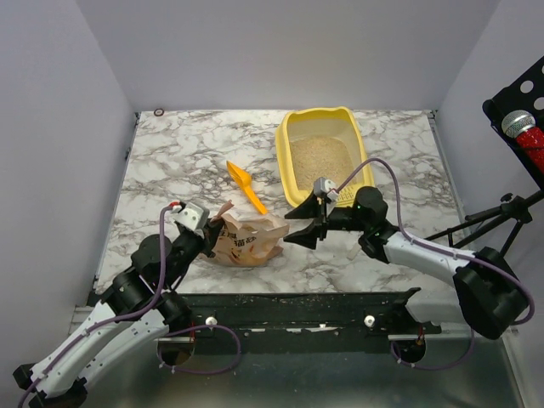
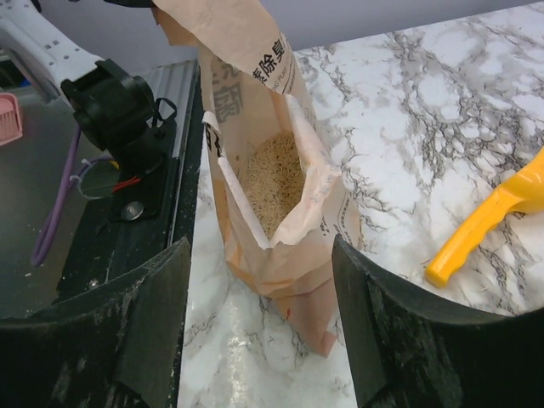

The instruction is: Fill the litter box with clean litter

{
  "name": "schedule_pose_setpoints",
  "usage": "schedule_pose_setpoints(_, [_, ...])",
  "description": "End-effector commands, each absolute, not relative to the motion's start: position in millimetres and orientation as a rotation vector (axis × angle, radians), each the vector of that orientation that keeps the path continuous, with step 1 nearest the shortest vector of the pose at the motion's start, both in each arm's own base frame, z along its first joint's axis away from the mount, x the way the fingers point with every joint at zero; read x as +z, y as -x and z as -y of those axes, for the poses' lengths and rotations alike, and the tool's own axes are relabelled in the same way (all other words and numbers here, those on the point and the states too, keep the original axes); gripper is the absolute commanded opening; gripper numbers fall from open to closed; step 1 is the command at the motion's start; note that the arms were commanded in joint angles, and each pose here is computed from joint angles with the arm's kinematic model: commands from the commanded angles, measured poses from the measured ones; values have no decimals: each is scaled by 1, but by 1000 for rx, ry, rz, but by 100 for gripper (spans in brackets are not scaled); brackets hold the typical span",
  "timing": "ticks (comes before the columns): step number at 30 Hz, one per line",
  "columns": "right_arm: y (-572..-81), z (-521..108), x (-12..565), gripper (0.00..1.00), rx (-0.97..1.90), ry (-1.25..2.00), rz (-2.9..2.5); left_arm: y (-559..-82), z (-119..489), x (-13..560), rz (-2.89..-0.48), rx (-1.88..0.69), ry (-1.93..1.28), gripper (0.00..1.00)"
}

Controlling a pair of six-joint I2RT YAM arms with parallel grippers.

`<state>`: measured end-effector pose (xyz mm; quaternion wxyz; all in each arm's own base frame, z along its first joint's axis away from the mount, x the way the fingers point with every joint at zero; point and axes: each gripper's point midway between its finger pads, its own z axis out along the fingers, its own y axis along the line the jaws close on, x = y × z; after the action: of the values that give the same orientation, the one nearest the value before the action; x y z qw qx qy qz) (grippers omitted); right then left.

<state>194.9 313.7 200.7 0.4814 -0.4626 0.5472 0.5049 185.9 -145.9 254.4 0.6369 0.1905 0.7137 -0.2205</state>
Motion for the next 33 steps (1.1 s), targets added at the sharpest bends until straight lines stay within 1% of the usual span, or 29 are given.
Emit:
schedule_pose_setpoints(1, [-189,-325,219,75,1319,1133,-1203,-187,138,300,-1483,-557,-311,0])
schedule_pose_setpoints(8, [-193,-336,228,75,1403,1093,-1162,-187,134,301,-1472,-541,-303,0])
schedule_pose_setpoints(27, [-191,-364,212,75,1510,1093,-1192,-187,132,300,-1472,-526,-305,0])
schedule_pose_setpoints(33, [-190,-373,211,72,1539,1094,-1192,-187,131,300,-1470,-524,-304,0])
